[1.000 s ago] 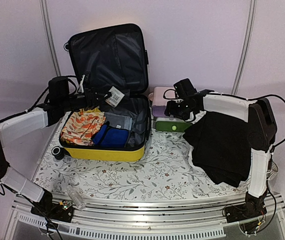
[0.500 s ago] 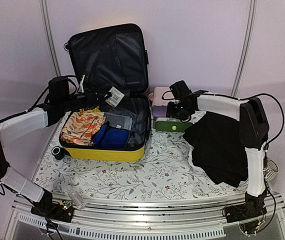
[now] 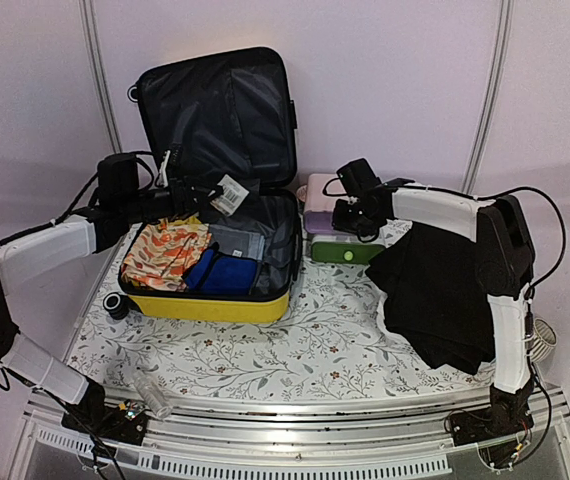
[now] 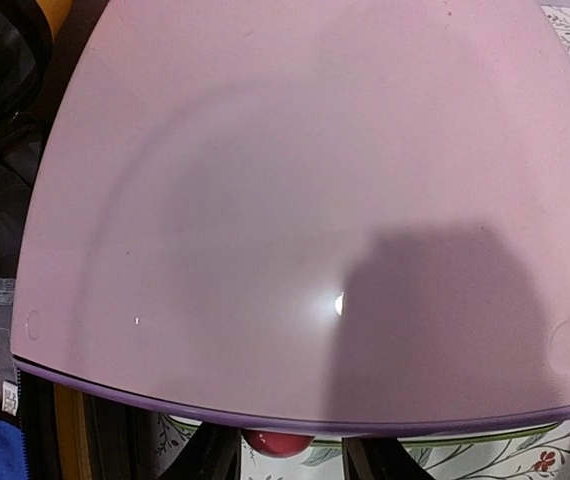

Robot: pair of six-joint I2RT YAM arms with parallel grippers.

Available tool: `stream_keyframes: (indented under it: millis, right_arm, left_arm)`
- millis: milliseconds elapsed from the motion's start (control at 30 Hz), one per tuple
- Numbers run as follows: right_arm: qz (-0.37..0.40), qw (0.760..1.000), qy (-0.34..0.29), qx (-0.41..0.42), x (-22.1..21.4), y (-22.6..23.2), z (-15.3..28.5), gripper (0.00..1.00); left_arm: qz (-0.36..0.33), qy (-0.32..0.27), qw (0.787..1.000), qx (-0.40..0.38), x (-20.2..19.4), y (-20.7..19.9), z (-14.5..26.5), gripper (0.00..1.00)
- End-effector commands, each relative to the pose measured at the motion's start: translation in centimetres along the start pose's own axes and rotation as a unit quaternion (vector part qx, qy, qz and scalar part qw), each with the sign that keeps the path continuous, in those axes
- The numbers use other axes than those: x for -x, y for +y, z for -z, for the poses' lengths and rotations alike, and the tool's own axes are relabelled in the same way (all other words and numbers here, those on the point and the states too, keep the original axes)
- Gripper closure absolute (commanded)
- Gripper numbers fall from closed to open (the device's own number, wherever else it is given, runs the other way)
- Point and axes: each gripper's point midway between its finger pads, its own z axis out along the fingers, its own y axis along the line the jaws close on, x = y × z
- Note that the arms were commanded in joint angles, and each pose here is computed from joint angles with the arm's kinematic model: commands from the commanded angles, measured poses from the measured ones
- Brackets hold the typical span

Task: Open, take out, and arrange the luggage
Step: Open the drawer in the storage box.

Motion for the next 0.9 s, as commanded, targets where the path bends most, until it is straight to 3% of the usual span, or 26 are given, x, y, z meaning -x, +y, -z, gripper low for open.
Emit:
stream_keyframes:
  millis: [0, 167, 833, 867]
  right_arm:
    - [-0.002, 1.0, -0.012, -0.005, 0.7, 0.3, -0.4, 0.67]
    - [-0.003, 1.0, -0.01, -0.006, 0.6, 0.2, -0.3, 0.78]
    - [-0.015, 1.0, -0.015, -0.015, -0.9, -2.1, 3.5, 0.8]
    - [-0.013, 1.0, -0.012, -0.008, -1.0, -1.9, 3.6, 0.84]
  left_arm:
    - [-0.027, -0.013, 0.999, -0.018, 0.7, -1.7, 0.3, 0.54]
    - [-0.027, -0.011, 0.999, -0.019, 0.6, -1.7, 0.3, 0.54]
    - [-0.021, -0.008, 0.999, -0.024, 0.1, -1.6, 0.1, 0.54]
    - [-0.02, -0.007, 0.999, -0.024, 0.0, -1.6, 0.0, 0.54]
